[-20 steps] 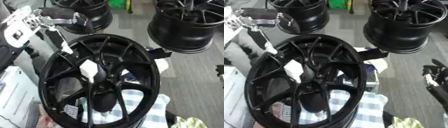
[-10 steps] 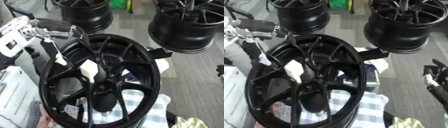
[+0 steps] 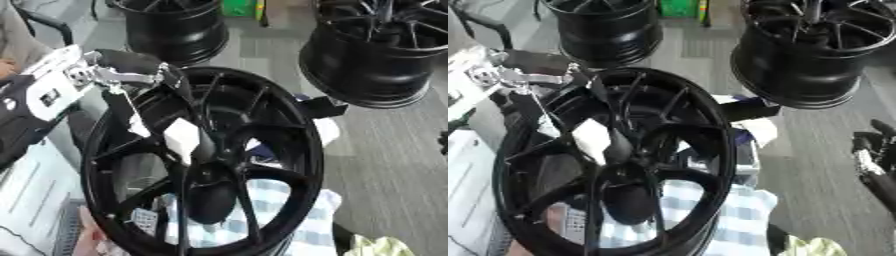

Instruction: Pull the pin out of the wheel hub.

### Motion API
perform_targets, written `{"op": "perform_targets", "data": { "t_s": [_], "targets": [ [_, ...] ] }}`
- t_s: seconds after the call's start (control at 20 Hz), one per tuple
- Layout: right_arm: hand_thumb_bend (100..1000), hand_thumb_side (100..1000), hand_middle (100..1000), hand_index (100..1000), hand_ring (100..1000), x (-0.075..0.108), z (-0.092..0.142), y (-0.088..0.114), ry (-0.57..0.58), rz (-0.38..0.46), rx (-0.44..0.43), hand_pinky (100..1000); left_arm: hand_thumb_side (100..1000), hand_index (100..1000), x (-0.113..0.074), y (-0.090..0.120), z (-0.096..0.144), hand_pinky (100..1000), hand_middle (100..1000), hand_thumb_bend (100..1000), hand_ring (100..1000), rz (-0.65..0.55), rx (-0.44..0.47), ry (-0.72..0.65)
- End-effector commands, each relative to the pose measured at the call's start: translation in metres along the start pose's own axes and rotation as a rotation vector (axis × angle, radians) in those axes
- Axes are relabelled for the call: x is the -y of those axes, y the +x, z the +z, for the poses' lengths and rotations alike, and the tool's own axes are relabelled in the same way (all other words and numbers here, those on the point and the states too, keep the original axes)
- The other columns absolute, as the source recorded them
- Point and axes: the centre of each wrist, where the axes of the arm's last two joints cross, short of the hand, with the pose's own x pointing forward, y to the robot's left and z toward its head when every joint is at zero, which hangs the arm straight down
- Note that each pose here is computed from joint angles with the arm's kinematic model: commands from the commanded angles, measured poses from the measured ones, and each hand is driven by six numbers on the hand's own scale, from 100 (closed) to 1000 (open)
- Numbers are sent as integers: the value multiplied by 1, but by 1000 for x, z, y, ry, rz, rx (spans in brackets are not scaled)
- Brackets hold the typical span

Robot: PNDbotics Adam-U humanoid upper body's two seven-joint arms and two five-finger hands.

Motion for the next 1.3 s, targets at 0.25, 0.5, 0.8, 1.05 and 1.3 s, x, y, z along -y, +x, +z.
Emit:
{"op": "perform_targets", "data": {
  "t_s": [0.25, 0.5, 0.8, 1.05, 1.3],
  "targets": [
    [100, 467, 734, 936, 805, 6, -5, 6, 2, 17, 23, 807, 330, 832, -4, 0, -2, 808, 753, 574, 750, -208, 238, -295],
    [100, 466, 734, 936, 805, 6, -5, 6, 2, 16, 23, 806, 332, 822, 2, 0, -7, 806, 742, 568, 738, -183, 257, -296],
    [100, 466, 733, 936, 805, 6, -5, 6, 2, 17, 23, 806, 343, 813, 3, 1, -8, 803, 731, 547, 725, -184, 270, -302],
    [100, 466, 733, 936, 805, 6, -5, 6, 2, 17, 22, 806, 378, 803, 5, 4, -9, 798, 719, 545, 712, -174, 284, -299],
    [100, 465, 733, 935, 805, 6, -5, 6, 2, 16, 22, 807, 417, 800, 4, 7, -11, 800, 716, 525, 709, -138, 296, -276]
  ]
}}
